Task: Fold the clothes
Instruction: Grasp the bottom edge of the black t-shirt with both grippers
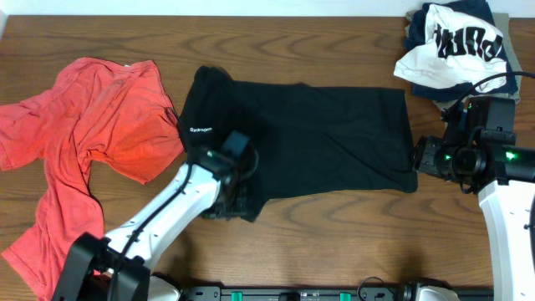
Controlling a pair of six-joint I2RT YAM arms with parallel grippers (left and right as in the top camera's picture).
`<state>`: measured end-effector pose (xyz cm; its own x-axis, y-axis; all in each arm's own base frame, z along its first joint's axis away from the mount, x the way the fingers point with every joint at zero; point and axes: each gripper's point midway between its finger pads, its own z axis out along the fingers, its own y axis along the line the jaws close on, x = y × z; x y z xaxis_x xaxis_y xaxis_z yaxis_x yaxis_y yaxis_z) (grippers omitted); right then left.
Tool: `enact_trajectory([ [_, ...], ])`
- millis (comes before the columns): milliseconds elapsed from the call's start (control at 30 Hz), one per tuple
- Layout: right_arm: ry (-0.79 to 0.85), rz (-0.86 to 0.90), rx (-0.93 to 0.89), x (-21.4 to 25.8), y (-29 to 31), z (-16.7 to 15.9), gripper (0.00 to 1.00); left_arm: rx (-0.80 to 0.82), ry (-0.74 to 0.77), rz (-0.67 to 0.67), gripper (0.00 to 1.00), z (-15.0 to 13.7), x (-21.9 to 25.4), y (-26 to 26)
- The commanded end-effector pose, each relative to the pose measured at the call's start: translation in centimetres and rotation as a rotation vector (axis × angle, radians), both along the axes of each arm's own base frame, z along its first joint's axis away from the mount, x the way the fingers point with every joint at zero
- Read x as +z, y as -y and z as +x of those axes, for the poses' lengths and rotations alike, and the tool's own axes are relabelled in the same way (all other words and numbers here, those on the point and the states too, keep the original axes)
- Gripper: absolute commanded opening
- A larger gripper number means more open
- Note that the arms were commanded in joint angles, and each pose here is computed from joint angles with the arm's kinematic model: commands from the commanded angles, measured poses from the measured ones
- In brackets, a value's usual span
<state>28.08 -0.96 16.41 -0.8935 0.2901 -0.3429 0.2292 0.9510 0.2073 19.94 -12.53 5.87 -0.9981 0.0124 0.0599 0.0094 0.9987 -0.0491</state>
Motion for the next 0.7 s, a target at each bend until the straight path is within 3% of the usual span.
enact_trajectory([
  [0, -0.064, -0.014, -0.005, -1.5, 0.2, -0.1, 0.5, -0.072, 0.069, -0.02, 0.06, 2.2, 2.6, 0.9],
  [167, -0.218, -0.015, -0.08, -4.8, 0.8, -0.7, 0.58, -0.081, 0.115, -0.038, 0.06, 3.4, 4.2, 1.5],
  [367, -0.381, -0.092, -0.168, -8.9, 2.5, -1.9, 0.62, -0.078, 0.153, 0.043, 0.06, 4.1, 4.2, 0.2],
  [667, -0.391, -0.09, -0.172, -14.0, 2.5, -2.2, 0.62, -0.047, 0.19, 0.031, 0.06, 5.0, 4.3, 0.5],
])
